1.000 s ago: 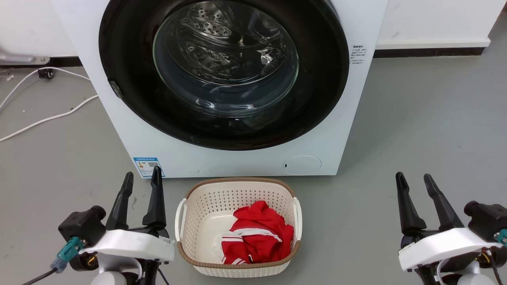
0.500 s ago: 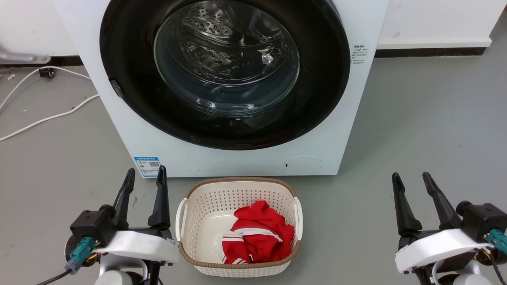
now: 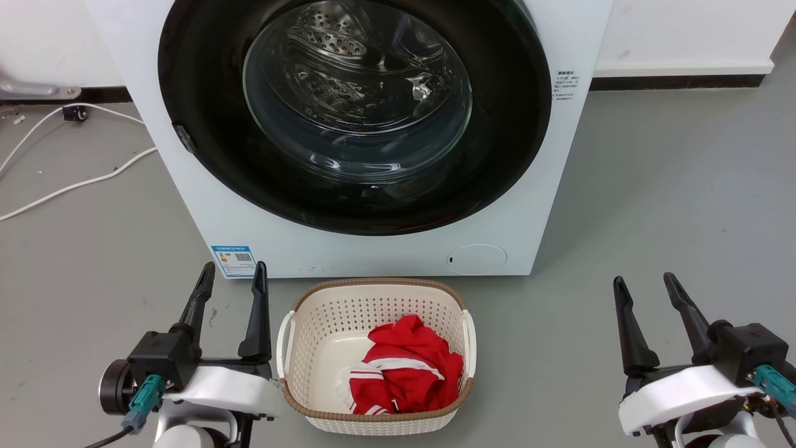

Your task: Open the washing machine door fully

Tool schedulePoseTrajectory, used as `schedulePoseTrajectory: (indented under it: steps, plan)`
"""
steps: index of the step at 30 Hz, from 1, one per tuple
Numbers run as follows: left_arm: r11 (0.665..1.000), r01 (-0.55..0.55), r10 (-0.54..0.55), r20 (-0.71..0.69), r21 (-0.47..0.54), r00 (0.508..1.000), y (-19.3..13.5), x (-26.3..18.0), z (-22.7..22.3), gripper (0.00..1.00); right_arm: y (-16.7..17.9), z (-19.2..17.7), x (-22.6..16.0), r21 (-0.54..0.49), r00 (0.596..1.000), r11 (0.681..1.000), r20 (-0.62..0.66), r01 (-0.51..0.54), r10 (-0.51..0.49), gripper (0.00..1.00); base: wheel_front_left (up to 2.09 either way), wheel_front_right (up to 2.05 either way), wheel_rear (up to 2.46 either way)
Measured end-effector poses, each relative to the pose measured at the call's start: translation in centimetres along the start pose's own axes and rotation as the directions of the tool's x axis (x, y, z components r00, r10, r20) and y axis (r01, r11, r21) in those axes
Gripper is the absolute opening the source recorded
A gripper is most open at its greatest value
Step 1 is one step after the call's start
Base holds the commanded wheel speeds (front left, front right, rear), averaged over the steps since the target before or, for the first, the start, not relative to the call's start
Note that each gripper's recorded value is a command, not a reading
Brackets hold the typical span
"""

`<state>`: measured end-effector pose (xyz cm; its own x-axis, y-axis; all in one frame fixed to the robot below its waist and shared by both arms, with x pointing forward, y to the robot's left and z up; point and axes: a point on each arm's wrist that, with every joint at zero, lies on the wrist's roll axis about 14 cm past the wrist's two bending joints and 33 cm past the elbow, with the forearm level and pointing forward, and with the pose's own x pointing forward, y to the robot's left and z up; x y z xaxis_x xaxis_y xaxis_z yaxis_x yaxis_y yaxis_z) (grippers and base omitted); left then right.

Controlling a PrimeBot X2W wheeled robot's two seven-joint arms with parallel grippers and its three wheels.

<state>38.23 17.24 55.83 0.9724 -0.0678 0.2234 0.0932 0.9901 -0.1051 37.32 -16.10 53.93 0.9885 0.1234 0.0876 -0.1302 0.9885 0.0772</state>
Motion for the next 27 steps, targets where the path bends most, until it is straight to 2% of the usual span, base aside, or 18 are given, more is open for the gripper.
schedulePoseTrajectory:
  steps: [18, 27]
  plan:
    - [0.993, 0.020, -0.022, 0.017, 0.115, 1.000, -0.33, -0.06, 0.29, 1.00, 0.61, 0.24, 0.08, -0.102, 1.000, 0.995, 0.011, -0.022, 0.024, 1.00, 0.00, 0.00, 0.00]
    - [0.994, 0.013, -0.015, 0.011, 0.106, 1.000, -0.18, -0.08, 0.02, 1.00, 0.47, -0.02, 0.08, -0.092, 1.000, 0.996, 0.003, -0.019, 0.019, 1.00, 0.00, 0.00, 0.00]
